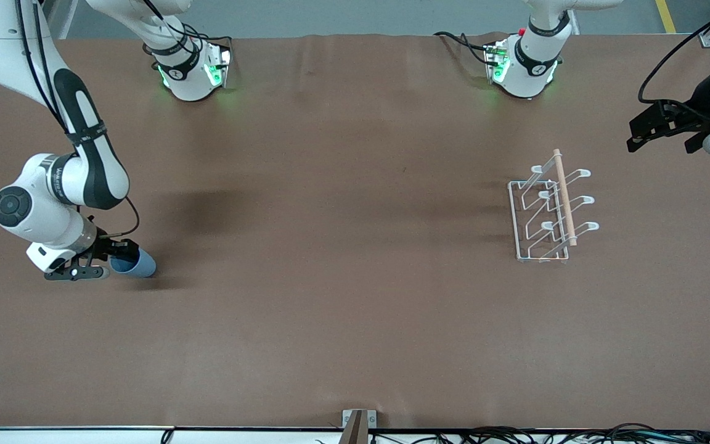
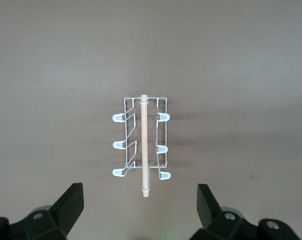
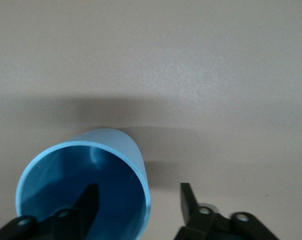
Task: Hang cup on cup holder
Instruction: 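Close the right gripper on the blue cup's rim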
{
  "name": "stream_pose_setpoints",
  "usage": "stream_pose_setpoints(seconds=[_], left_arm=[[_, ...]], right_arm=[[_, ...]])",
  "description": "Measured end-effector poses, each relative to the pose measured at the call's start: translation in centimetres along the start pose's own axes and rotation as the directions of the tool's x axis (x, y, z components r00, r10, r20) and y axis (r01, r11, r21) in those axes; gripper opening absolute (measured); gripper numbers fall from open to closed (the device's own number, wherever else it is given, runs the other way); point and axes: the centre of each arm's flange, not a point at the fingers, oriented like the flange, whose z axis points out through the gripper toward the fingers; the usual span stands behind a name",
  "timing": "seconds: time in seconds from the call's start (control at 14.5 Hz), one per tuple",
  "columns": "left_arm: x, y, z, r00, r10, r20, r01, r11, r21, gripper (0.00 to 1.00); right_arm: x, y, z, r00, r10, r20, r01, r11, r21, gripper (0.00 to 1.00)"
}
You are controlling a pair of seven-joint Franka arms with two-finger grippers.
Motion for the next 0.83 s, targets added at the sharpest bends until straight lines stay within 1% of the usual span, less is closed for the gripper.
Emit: stream_pose_setpoints(seconds=[0.07,0.28,0.34,0.41,0.55,0.62,0.76,0.83], left_arm=[[0.0,0.1,0.0,1.000,0.001,0.000,-0.001,1.000,0.000,1.00],[0.0,0.2,0.0,1.000,0.003,0.000,-0.003,1.000,0.000,1.00],[0.0,0.2,0.0,1.000,0.003,0.000,-0.003,1.000,0.000,1.00],[0.0,0.2,0.0,1.000,0.003,0.000,-0.003,1.000,0.000,1.00],[0.0,0.2,0.0,1.000,0.004,0.000,-0.004,1.000,0.000,1.00],[0.0,0.2,0.0,1.000,0.004,0.000,-0.004,1.000,0.000,1.00],[0.0,0.5,0.0,1.000,0.008,0.000,-0.008,1.000,0.000,1.00],[0.0,0.7,0.0,1.000,0.013,0.000,-0.013,1.000,0.000,1.00]], right_arm=[[0.0,0.0,0.1,1.000,0.011,0.000,-0.011,1.000,0.009,0.54],[0.2,0.0,-0.1,0.999,0.037,-0.008,-0.037,0.999,0.029,0.24],[0.4,0.1,-0.3,0.999,0.036,-0.013,-0.035,0.999,0.029,0.12],[0.6,0.1,-0.5,0.999,0.026,-0.018,-0.026,0.999,0.029,0.04],[1.1,0.3,-1.3,1.000,-0.001,-0.012,0.002,1.000,0.030,0.05],[1.5,0.4,-2.0,1.000,-0.009,0.008,0.009,0.999,0.036,0.05],[2.6,0.4,-4.7,0.997,-0.015,0.073,0.011,0.998,0.060,0.05],[3.2,0.2,-6.6,0.995,-0.009,0.102,0.000,0.996,0.088,0.05]])
